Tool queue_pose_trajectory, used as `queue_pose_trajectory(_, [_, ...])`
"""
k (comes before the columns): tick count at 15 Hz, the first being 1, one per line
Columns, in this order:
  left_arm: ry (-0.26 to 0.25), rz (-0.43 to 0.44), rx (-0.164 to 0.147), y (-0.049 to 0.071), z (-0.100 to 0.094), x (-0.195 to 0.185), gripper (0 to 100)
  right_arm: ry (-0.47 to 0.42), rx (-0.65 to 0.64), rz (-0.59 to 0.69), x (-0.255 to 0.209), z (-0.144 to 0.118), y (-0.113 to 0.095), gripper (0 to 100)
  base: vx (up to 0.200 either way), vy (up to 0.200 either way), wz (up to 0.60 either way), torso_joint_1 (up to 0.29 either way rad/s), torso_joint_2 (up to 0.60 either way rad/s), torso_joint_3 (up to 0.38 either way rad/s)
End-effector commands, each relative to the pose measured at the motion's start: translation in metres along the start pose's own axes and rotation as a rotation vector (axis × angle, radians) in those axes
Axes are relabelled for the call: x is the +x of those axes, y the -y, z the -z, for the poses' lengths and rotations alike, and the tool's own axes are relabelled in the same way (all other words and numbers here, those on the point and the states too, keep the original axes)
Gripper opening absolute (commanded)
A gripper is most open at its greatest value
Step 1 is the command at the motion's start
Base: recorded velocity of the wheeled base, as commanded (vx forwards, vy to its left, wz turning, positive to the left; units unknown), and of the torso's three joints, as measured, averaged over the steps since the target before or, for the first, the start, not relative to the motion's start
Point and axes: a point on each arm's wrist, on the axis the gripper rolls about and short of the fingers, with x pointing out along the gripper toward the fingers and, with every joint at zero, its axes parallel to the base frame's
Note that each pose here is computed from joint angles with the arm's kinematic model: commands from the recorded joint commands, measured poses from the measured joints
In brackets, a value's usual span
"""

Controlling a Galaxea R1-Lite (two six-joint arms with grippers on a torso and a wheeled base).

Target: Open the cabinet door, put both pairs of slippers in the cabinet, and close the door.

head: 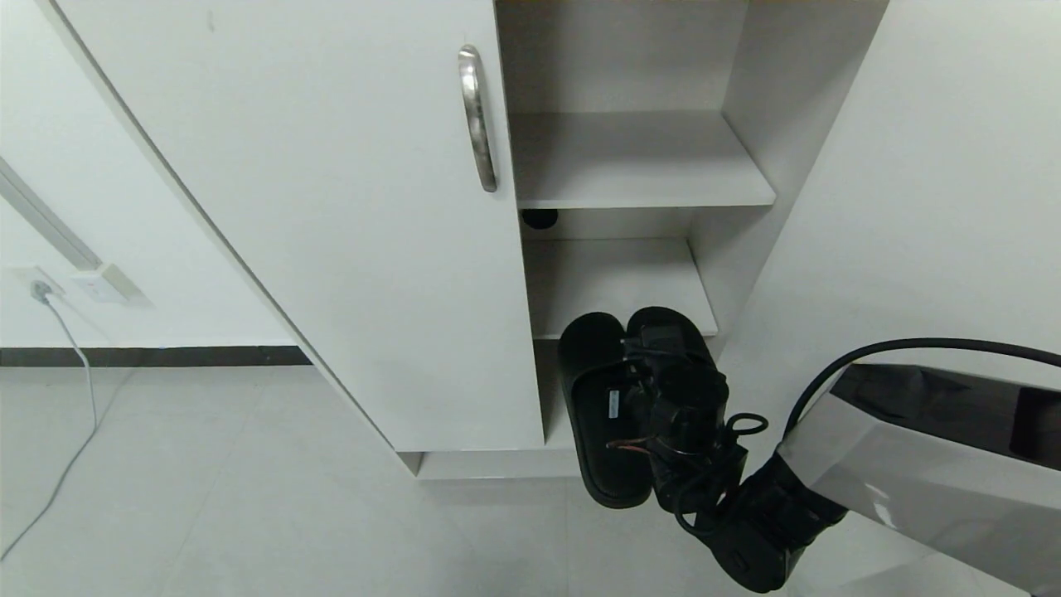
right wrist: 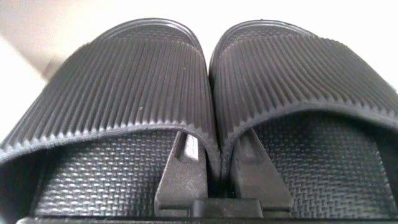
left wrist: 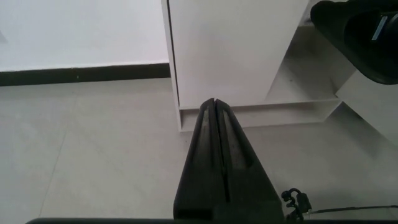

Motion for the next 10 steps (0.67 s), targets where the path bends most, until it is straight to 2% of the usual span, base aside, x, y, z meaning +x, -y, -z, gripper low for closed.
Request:
queue_pose_trajectory(1, [-0.001, 0.0, 0.0, 0.0, 0.0, 0.0, 0, 0.006, 0.004, 0.004, -0.001, -0.004, 0.001, 0, 0.2, 0.0, 0.0, 0.012, 0.0, -0.007])
queue_pose_trajectory(4, [-0.001, -0.002, -0.006, 0.0, 0.0, 0.0, 0, 0.004, 0.002, -0.001, 0.0, -0.002, 0.0, 0, 0.2, 0.0, 0.0, 0.007, 0.0, 0.006])
queue_pose_trajectory(6, [-0.001, -0.018, -0.022, 0.0, 0.0, 0.0, 0, 0.001, 0.003, 0.008, 0.005, -0.001, 0.003, 0, 0.0, 0.0, 0.0, 0.0, 0.0, 0.0])
queue_pose_trajectory(10, [0.0, -0.02, -0.023, 0.0, 0.0, 0.0, 0, 0.011, 0.009, 0.051, 0.04, 0.005, 0.001, 0, 0.0, 0.0, 0.0, 0.0, 0.0, 0.0])
